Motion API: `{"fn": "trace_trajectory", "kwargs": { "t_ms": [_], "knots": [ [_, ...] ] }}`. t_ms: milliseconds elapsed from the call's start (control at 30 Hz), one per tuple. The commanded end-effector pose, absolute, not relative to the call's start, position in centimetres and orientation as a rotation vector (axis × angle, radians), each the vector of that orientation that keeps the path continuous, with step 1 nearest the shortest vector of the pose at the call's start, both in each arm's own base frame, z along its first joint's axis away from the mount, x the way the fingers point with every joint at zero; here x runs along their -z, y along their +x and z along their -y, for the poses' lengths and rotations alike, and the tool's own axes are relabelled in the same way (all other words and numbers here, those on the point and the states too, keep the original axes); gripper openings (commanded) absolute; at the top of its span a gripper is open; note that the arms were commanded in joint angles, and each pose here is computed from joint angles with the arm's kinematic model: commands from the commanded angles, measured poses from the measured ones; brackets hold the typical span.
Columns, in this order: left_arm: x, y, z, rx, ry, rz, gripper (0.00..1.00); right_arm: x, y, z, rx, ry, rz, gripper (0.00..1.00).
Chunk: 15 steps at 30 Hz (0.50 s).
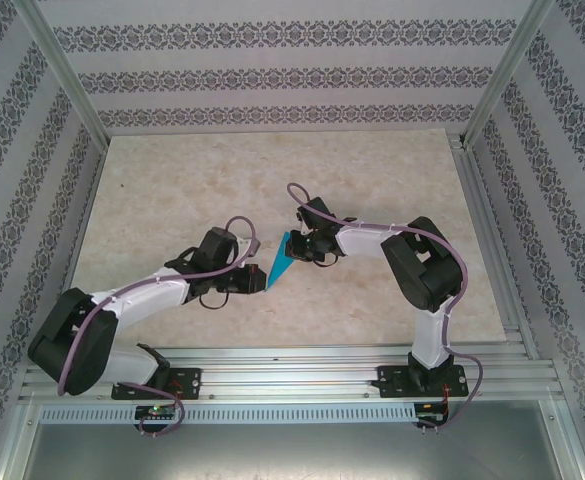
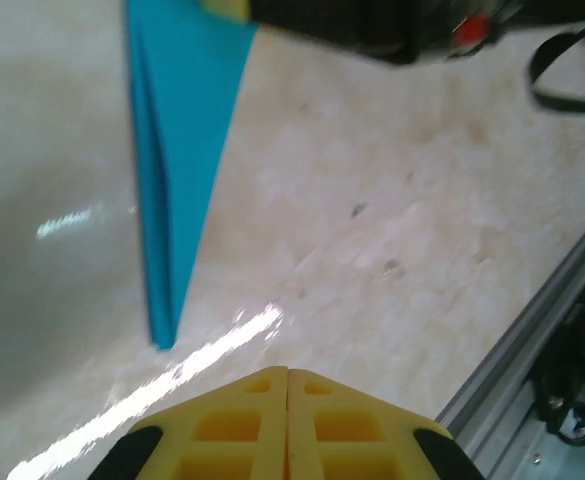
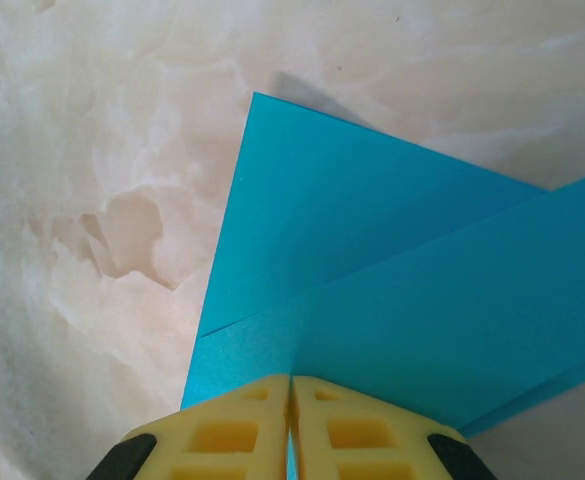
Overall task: Fold a paper plane with a square sheet of paper (fold left side to right side)
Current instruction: Fold the wing for the fifth time at the center of the table.
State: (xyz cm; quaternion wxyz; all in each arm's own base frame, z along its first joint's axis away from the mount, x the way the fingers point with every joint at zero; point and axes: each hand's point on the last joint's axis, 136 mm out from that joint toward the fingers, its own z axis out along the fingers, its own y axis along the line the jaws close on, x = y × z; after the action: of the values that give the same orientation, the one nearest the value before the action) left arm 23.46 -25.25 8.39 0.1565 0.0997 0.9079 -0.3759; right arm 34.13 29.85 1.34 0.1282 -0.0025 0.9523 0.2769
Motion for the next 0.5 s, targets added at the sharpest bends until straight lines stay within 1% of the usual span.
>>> {"fn": "trace_trajectory", "kwargs": {
  "t_ms": [0, 167, 300, 467],
  "knots": [
    [-7.9, 23.9, 27.4, 1.155, 0.346, -2.609, 0.08, -0.1, 34.2, -28.0, -0.681, 0.029, -2.804, 0.10],
    [-4.5, 24.8, 28.0, 1.140, 0.342, -2.665, 0.08, -2.1, 34.5, -28.6, -0.733, 0.019, -2.766, 0.11],
    [-1.8, 24.6, 26.9, 1.044, 0.308, -2.736, 0.08, -4.0, 34.5, -28.9, -0.763, 0.001, -2.732, 0.11],
    [0.2, 23.9, 25.7, 0.959, 0.297, -2.794, 0.07, -5.1, 33.0, -29.4, -0.796, -0.015, -2.710, 0.10]
  ]
}}
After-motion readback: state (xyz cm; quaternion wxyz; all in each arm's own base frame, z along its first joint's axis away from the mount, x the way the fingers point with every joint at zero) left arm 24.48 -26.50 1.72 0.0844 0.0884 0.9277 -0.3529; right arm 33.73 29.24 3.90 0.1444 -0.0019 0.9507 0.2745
